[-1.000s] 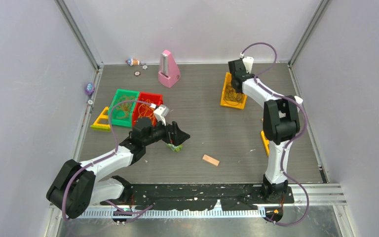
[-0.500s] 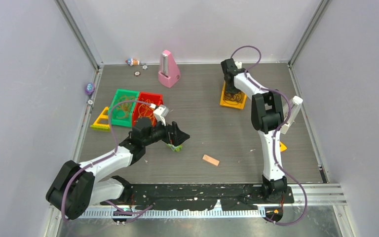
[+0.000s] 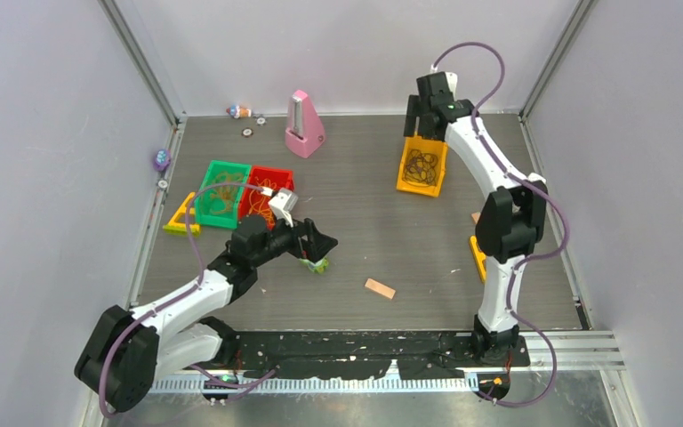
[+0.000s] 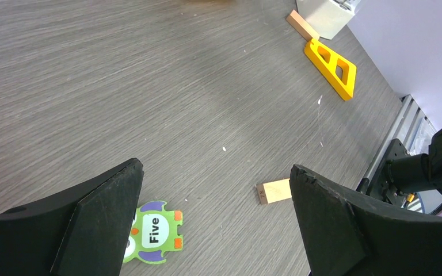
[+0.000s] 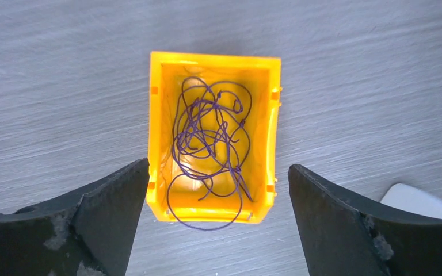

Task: Untangle the cables
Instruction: Place the cable in the bin, then reset both arms

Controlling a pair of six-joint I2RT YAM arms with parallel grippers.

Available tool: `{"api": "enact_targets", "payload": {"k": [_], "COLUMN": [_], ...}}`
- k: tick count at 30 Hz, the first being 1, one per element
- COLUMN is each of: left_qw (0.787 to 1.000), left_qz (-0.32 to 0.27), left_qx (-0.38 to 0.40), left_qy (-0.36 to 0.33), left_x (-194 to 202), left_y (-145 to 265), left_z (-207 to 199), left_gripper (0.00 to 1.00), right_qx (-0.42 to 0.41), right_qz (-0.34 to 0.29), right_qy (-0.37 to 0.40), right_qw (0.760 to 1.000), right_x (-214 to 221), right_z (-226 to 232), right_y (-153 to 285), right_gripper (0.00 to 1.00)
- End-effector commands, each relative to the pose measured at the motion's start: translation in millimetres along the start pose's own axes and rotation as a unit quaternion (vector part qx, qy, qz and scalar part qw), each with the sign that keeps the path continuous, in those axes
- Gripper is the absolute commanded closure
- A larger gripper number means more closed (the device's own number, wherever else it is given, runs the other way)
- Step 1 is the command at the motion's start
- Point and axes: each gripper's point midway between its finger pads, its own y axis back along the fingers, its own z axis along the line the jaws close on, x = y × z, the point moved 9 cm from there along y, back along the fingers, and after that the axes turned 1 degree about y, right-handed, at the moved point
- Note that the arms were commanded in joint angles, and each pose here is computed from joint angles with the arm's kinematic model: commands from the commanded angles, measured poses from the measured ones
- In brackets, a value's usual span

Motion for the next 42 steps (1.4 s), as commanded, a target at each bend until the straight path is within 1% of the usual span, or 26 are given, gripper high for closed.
{"api": "enact_targets", "payload": {"k": [1,5,8,11,14,15,16,17,18,20,21,22,23,25,26,27,28,29,31,32,34,35,37,39,40,42], "left_qw": [0.999,0.999,0.998,0.992,0.980,0.976,0.971,0.966,0.962,0.947,0.942,0.932,0.924,0.904,0.891,0.872,0.852,0.838,0.824,0.819,0.810,0.810,0.813,0.822,0.826,0.824], "left_qz": [-0.022,-0.029,-0.051,-0.092,-0.134,-0.145,-0.154,-0.164,-0.173,-0.204,-0.211,-0.226,-0.231,-0.236,-0.238,-0.240,-0.248,-0.256,-0.269,-0.274,-0.300,-0.301,-0.280,-0.259,-0.250,-0.229], "left_qx": [-0.011,-0.013,-0.018,-0.062,-0.115,-0.132,-0.155,-0.172,-0.188,-0.232,-0.244,-0.269,-0.290,-0.340,-0.367,-0.408,-0.443,-0.464,-0.482,-0.486,-0.485,-0.480,-0.473,-0.469,-0.469,-0.484], "left_qy": [-0.020,-0.026,-0.042,-0.065,-0.086,-0.093,-0.097,-0.097,-0.097,-0.087,-0.089,-0.092,-0.096,-0.110,-0.124,-0.128,-0.128,-0.132,-0.132,-0.132,-0.137,-0.149,-0.192,-0.195,-0.189,-0.185], "left_x": [-5,-6,-9,-13,-20,-23,-27,-33,-38,-48,-50,-54,-56,-55,-54,-51,-48,-45,-39,-34,-33,-34,-38,-38,-38,-37], "left_y": [3,5,11,27,44,51,57,65,74,91,95,101,106,111,112,115,117,117,113,110,107,106,103,98,96,95], "left_z": [0,0,0,4,9,10,11,9,8,7,8,10,13,23,29,38,46,54,69,77,90,93,99,109,116,127], "left_gripper": [0.01,0.00,0.00,0.00,0.01,0.00,0.00,0.00,0.01,0.01,0.00,0.00,0.00,0.00,0.00,0.00,0.01,0.00,0.00,0.00,0.01,0.01,0.00,0.00,0.00,0.02], "right_qx": [-0.020,-0.052,-0.072,-0.083,-0.082,-0.089,-0.084,-0.085,-0.070,-0.063,-0.064,-0.068,-0.070,-0.060,-0.050,-0.042,-0.032,-0.030,-0.018,-0.006,0.014,0.019,0.020,0.017,0.016,0.022], "right_qz": [-0.076,-0.110,-0.131,-0.171,-0.215,-0.251,-0.273,-0.314,-0.334,-0.391,-0.400,-0.415,-0.417,-0.407,-0.398,-0.396,-0.400,-0.406,-0.429,-0.436,-0.431,-0.431,-0.427,-0.412,-0.415,-0.406], "right_qy": [-0.023,-0.022,-0.014,-0.016,-0.010,0.004,0.008,-0.006,-0.019,-0.074,-0.084,-0.094,-0.090,-0.066,-0.047,-0.038,-0.027,-0.024,-0.016,-0.013,-0.003,0.004,0.006,-0.010,-0.020,-0.031], "right_qw": [0.997,0.992,0.989,0.982,0.973,0.964,0.958,0.945,0.940,0.915,0.910,0.902,0.902,0.909,0.915,0.917,0.915,0.913,0.903,0.900,0.902,0.902,0.904,0.911,0.909,0.913], "right_x": [-31,-27,-20,0,32,52,61,80,89,130,140,156,163,176,182,184,188,190,195,196,196,196,198,199,198,201], "right_z": [-15,-26,-34,-48,-63,-68,-73,-80,-86,-101,-104,-108,-109,-113,-116,-118,-120,-121,-124,-125,-127,-127,-128,-133,-135,-138], "right_y": [53,86,104,121,122,119,119,118,118,117,115,114,113,109,107,106,104,103,98,94,84,82,74,64,61,51], "right_gripper": [0.04,0.05,0.05,0.04,0.04,0.04,0.05,0.05,0.05,0.05,0.05,0.05,0.05,0.05,0.05,0.05,0.05,0.05,0.05,0.05,0.05,0.05,0.05,0.04,0.02,0.01]}}
